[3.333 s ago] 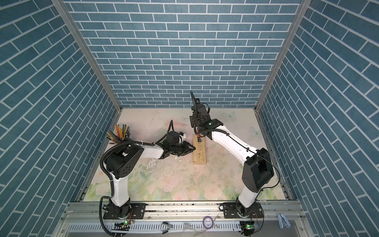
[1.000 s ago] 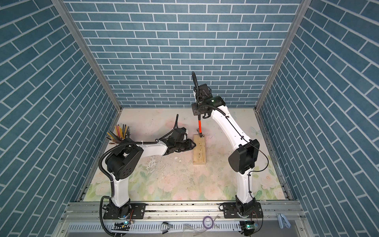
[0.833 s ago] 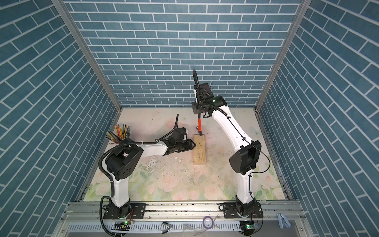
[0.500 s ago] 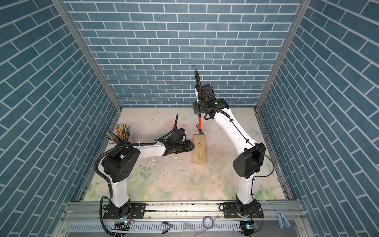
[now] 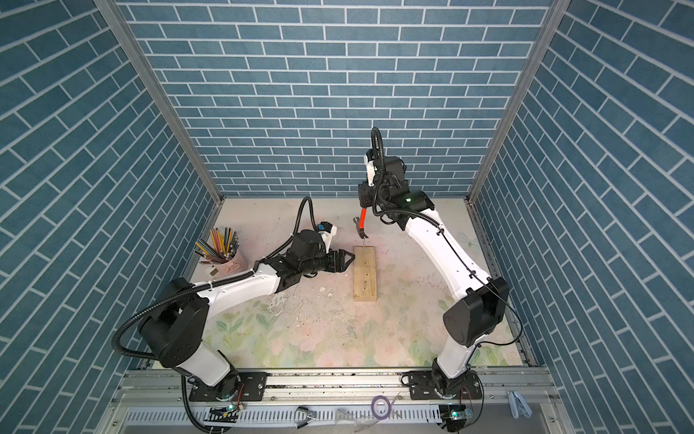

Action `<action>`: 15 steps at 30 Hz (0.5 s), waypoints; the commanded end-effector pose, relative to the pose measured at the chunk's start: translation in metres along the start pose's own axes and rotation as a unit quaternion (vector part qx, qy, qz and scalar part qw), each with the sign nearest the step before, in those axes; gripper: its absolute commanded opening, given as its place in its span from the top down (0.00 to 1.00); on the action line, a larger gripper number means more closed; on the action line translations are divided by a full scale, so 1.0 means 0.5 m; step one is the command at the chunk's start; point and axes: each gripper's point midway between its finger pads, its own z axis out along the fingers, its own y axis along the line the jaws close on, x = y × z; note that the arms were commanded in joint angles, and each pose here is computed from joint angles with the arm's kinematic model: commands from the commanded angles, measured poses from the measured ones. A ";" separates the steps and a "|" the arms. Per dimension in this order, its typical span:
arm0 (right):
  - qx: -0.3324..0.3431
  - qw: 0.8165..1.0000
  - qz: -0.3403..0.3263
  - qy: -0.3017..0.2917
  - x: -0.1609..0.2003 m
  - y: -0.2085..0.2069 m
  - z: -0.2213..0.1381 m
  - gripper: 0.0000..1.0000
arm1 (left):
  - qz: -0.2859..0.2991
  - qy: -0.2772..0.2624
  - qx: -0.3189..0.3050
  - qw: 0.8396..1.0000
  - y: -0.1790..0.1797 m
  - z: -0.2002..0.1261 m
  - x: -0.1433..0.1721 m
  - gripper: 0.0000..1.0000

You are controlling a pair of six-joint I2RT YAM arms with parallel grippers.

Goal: Use a claw hammer to pull out a nail
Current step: Pick up the nail with the hammer.

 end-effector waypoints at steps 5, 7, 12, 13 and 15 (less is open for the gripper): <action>-0.066 0.993 0.029 -0.098 -0.124 0.045 -0.104 1.00 | 0.118 -0.044 0.041 0.991 -0.059 -0.011 -0.061 0.23; -0.079 0.991 0.029 -0.100 -0.128 0.054 -0.117 1.00 | 0.134 -0.047 0.046 0.989 -0.065 -0.008 -0.068 0.23; -0.105 0.988 0.030 -0.108 -0.146 0.072 -0.148 1.00 | 0.161 -0.047 0.059 0.984 -0.079 0.003 -0.081 0.23; -0.105 0.988 0.028 -0.110 -0.148 0.073 -0.152 1.00 | 0.163 -0.049 0.061 0.983 -0.081 0.003 -0.082 0.24; -0.098 0.988 0.027 -0.115 -0.152 0.067 -0.156 1.00 | 0.163 -0.054 0.064 0.983 -0.083 0.006 -0.086 0.24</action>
